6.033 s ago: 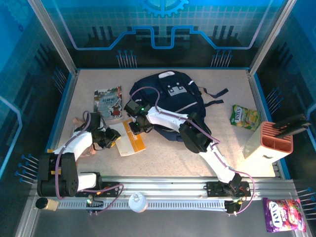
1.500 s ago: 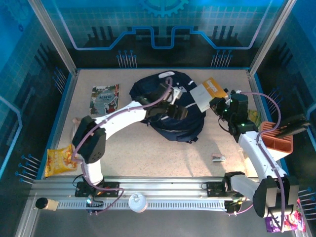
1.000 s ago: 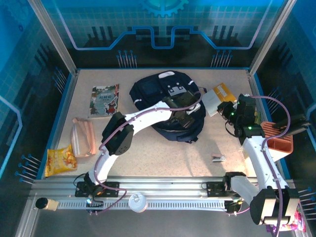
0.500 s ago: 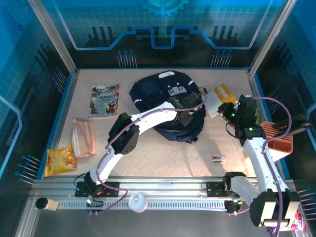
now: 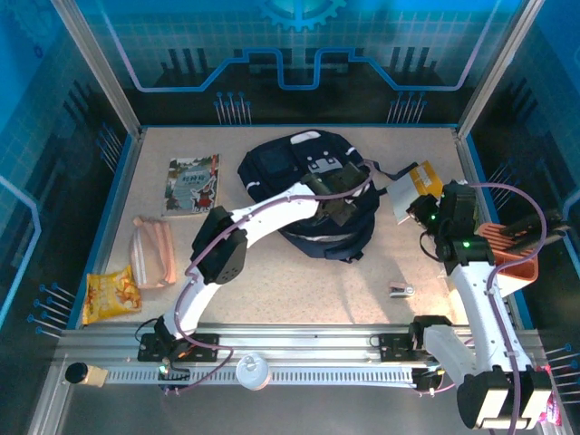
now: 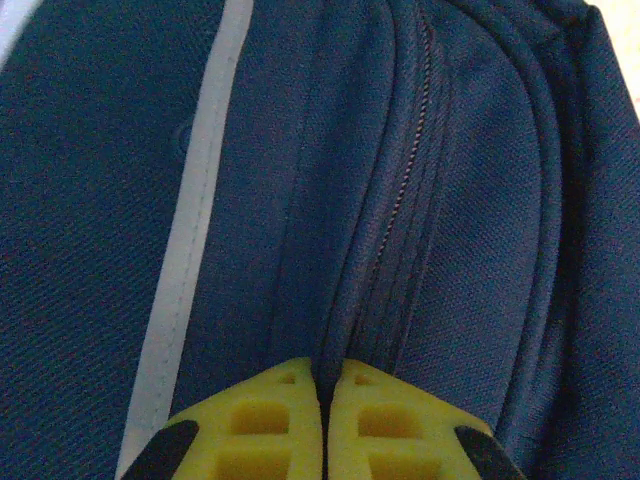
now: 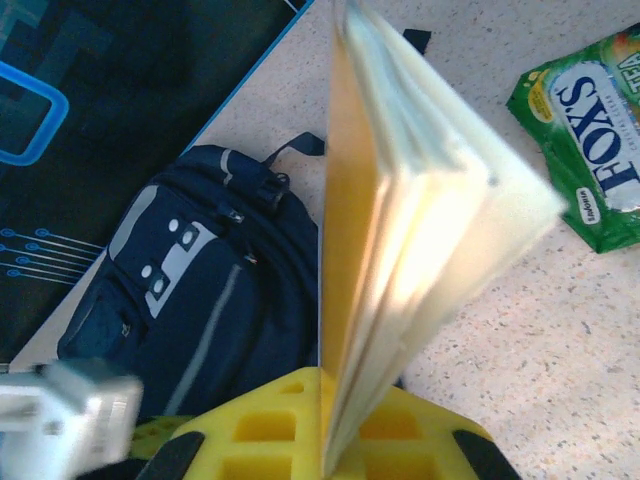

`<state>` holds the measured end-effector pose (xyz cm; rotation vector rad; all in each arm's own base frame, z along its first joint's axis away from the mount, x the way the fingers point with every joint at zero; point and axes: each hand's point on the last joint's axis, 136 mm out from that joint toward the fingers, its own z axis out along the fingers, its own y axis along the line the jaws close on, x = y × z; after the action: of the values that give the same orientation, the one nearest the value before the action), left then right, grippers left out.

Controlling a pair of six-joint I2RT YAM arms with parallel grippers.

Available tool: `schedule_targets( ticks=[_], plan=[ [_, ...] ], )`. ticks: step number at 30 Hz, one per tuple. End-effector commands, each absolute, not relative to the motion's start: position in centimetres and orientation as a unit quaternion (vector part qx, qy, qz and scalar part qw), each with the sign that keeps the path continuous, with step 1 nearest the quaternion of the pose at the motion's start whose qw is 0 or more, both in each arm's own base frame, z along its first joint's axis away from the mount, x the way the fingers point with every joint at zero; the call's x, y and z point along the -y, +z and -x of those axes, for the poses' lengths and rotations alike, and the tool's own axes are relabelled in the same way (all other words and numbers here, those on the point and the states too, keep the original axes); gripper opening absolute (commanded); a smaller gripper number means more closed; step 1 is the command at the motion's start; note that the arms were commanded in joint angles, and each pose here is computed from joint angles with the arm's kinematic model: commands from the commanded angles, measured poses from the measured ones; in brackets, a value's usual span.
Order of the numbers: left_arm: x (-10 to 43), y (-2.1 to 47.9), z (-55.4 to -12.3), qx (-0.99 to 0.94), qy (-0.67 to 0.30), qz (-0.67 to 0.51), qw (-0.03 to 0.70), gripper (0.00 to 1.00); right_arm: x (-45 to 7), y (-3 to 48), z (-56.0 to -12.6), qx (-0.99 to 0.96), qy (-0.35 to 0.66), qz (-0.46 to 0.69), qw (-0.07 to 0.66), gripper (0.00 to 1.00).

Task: Pack the student bag
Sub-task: Open the student bag at the center of the table.

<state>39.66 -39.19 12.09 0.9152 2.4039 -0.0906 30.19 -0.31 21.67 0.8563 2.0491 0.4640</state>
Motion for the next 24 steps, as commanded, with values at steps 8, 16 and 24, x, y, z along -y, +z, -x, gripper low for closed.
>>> schedule_targets(
  ticks=[8, 16, 24],
  plan=[
    [37.2, 26.0, -43.2, -0.860, -0.185, -0.212, 0.425, 0.00, -0.7, 24.1, -29.4, -0.822, 0.213, -0.311, 0.425, 0.00],
    [38.0, 28.7, -43.6, -0.835, -0.227, -0.224, 0.448, 0.00, -4.7, 24.2, -30.6, -0.797, 0.349, -0.303, 0.389, 0.00],
    [38.1, 29.5, -43.8, -0.830, -0.241, -0.215, 0.454, 0.00, -8.9, 23.5, -32.4, -0.770, 0.451, -0.298, 0.339, 0.00]
  ],
)
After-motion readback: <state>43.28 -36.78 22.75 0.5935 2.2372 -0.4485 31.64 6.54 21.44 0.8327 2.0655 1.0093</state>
